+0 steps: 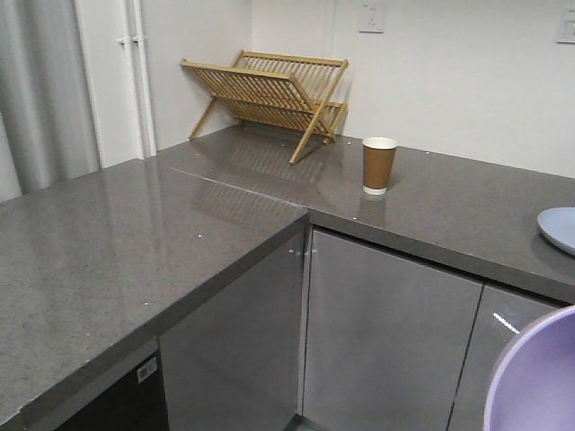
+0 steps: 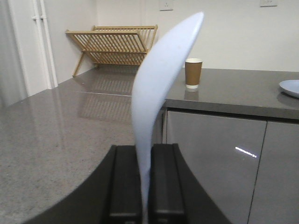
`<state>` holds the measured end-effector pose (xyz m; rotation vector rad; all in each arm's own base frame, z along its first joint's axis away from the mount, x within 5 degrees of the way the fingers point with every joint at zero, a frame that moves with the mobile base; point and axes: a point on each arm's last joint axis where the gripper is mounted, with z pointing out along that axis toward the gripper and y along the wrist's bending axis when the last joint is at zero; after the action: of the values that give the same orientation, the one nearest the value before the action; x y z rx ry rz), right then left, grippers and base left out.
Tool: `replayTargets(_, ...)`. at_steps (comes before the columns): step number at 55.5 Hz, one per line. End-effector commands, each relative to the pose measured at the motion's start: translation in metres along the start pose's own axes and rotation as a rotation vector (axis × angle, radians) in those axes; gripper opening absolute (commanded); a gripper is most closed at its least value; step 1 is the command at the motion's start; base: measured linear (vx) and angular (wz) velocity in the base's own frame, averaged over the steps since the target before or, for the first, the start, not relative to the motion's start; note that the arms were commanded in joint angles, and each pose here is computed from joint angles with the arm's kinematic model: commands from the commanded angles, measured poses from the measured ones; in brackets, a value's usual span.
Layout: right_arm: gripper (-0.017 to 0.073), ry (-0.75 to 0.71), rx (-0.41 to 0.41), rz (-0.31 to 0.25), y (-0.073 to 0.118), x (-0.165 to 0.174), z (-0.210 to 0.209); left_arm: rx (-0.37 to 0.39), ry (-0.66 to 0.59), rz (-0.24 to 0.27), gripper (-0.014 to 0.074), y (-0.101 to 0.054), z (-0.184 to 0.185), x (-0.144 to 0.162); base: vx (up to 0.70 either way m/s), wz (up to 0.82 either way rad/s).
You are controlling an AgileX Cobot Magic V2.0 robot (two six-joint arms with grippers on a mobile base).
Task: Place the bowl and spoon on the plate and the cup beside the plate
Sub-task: 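Drive the base, holding spoon and bowl, to the pale blue plate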
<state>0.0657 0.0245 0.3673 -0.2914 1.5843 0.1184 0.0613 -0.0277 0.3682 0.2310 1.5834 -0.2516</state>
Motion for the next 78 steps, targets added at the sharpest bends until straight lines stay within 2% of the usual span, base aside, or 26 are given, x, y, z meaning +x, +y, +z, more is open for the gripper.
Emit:
replayTargets(1,-0.0008,-0.089,0.051,0.01,-0.005,-0.0145,-0.0018,-0.024,-0.082,-0.026,0.0,0.0022,-0.0009,-0.0139,-0.05,-0.34)
replayTargets(48,-0.0008,-0.088,0.05,0.01,-0.0049,-0.0144,-0.0018,-0.024,-0.082,-0.026,0.0,0.0022,-0.0009,-0.0139,0.11,-0.29)
replayTargets(78,-0.0008,-0.088,0.05,0.01,-0.0049,-0.0144,-0.0018,-0.024,-0.082,-0.026,0.0,0.0022,-0.0009,-0.0139,0.25,-0.06)
